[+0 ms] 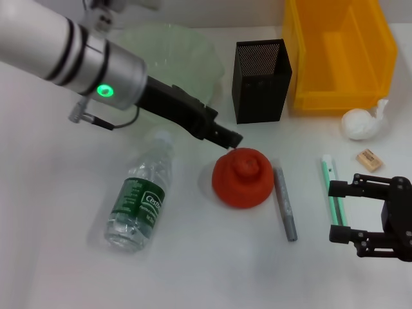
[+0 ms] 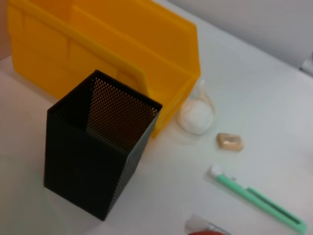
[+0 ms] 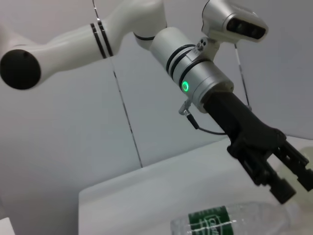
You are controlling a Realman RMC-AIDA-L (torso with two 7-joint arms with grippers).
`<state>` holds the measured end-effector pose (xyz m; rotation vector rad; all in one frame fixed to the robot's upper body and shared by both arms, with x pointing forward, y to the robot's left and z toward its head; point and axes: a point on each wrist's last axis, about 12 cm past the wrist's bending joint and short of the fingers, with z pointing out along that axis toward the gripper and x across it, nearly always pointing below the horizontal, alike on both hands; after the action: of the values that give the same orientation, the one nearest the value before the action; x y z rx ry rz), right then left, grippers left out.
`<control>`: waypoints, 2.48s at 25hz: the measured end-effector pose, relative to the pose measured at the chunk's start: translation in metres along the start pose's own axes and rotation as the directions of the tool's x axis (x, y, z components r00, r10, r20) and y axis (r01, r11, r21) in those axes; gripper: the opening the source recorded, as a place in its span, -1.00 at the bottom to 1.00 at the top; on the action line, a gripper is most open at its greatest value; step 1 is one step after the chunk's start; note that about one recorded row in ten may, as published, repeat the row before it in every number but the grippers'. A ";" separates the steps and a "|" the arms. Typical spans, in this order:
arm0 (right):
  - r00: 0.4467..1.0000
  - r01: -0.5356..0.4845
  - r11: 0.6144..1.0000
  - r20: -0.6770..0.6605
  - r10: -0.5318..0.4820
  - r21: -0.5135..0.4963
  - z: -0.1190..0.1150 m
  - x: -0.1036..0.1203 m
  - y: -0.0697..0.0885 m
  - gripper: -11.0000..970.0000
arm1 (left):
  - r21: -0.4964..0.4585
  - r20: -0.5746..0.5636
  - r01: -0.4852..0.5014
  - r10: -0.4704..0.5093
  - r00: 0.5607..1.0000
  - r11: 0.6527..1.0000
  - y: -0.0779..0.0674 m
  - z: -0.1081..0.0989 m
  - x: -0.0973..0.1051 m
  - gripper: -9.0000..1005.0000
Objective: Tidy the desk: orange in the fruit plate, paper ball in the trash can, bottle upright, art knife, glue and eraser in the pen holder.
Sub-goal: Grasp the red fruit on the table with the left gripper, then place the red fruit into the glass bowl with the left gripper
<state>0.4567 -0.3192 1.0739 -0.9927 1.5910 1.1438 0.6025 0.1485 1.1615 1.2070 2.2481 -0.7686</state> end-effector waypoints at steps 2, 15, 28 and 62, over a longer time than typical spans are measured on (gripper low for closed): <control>1.000 -0.004 1.000 -0.005 0.004 0.013 -0.001 0.001 -0.001 0.54 | -0.018 -0.028 -0.036 0.036 0.999 0.999 -0.003 0.009 0.001 0.52; 1.000 -0.010 1.000 -0.006 0.010 0.024 0.001 0.000 -0.004 0.54 | -0.051 -0.117 -0.160 0.154 0.981 0.986 -0.020 0.043 0.012 0.51; 1.000 -0.008 1.000 -0.007 0.009 0.028 0.003 -0.002 -0.007 0.54 | -0.014 -0.069 -0.171 0.170 0.983 0.985 -0.035 0.059 0.012 -0.28; 1.000 -0.017 0.999 0.028 0.015 0.051 0.014 0.002 -0.007 0.54 | 0.053 0.688 -0.001 -0.035 0.725 0.999 0.002 -0.038 0.033 -0.89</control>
<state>0.4655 -0.3072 1.0683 -0.9287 1.6016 1.1174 0.5822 0.1941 1.1677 0.7296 1.6148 -1.0737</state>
